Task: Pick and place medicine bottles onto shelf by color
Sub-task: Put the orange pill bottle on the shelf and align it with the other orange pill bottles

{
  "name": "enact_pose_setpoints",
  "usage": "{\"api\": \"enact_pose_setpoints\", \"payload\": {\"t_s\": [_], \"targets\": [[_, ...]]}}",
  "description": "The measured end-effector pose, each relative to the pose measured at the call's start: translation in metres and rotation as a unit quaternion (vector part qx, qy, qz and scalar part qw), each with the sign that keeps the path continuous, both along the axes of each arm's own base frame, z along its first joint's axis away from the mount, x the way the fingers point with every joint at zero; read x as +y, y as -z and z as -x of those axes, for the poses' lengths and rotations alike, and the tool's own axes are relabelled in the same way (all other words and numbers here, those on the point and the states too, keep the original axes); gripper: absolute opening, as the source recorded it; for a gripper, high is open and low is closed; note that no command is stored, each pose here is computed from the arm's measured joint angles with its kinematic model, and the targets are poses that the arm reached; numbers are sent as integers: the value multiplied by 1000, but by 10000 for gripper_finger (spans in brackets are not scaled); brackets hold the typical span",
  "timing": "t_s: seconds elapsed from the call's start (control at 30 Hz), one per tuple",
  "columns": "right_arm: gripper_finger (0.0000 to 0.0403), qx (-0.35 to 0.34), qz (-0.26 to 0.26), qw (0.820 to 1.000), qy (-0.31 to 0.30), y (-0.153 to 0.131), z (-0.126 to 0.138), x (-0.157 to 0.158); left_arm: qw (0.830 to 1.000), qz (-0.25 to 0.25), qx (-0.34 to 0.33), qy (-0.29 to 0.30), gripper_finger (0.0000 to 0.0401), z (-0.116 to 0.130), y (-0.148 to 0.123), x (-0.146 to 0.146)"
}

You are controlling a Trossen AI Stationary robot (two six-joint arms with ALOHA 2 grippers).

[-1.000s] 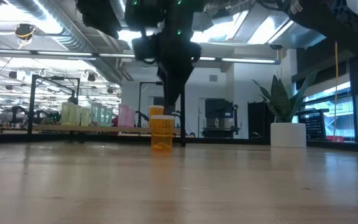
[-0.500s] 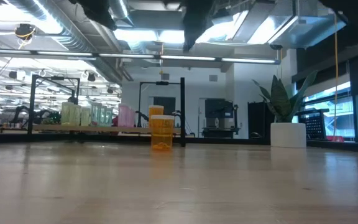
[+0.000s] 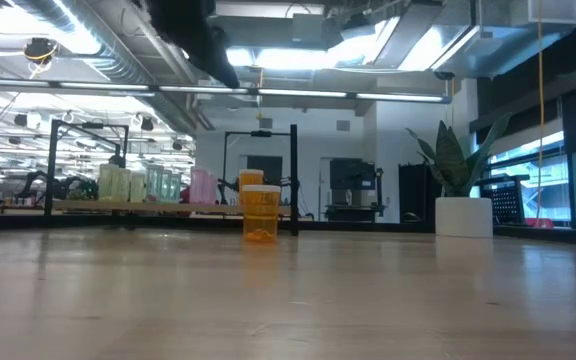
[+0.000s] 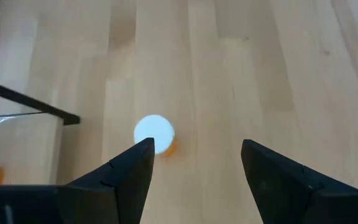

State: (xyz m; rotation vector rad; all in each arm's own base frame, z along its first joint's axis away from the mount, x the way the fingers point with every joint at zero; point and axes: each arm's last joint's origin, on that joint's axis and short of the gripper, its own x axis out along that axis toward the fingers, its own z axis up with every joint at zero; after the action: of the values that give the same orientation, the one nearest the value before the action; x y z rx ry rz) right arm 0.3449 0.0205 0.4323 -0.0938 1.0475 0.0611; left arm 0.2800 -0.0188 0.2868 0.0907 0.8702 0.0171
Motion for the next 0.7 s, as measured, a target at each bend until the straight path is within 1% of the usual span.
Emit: {"api": "enact_pose_setpoints", "payload": {"t_s": [0.07,0.23,0.33,0.47,0.57,0.7], "targets": [[267,-2,7,1000,-15,-6,8,1,1000,0,1,-1,235,-9,7,0],[267,-10,14,1000,-26,-21,30,-1,1000,0,-5,-9,235,-23,18,4],[267,-25,14,999,-25,-31,44,-2,1000,1,-1,-15,235,-27,22,6],[267,-47,12,999,-23,-43,72,-4,1000,1,5,-20,235,-28,26,9],[267,-70,5,997,-14,-39,84,-5,1000,1,-1,-22,235,-29,25,11],[267,-111,-2,994,-9,-17,95,-5,1000,2,-4,-25,235,-29,24,12]]}}
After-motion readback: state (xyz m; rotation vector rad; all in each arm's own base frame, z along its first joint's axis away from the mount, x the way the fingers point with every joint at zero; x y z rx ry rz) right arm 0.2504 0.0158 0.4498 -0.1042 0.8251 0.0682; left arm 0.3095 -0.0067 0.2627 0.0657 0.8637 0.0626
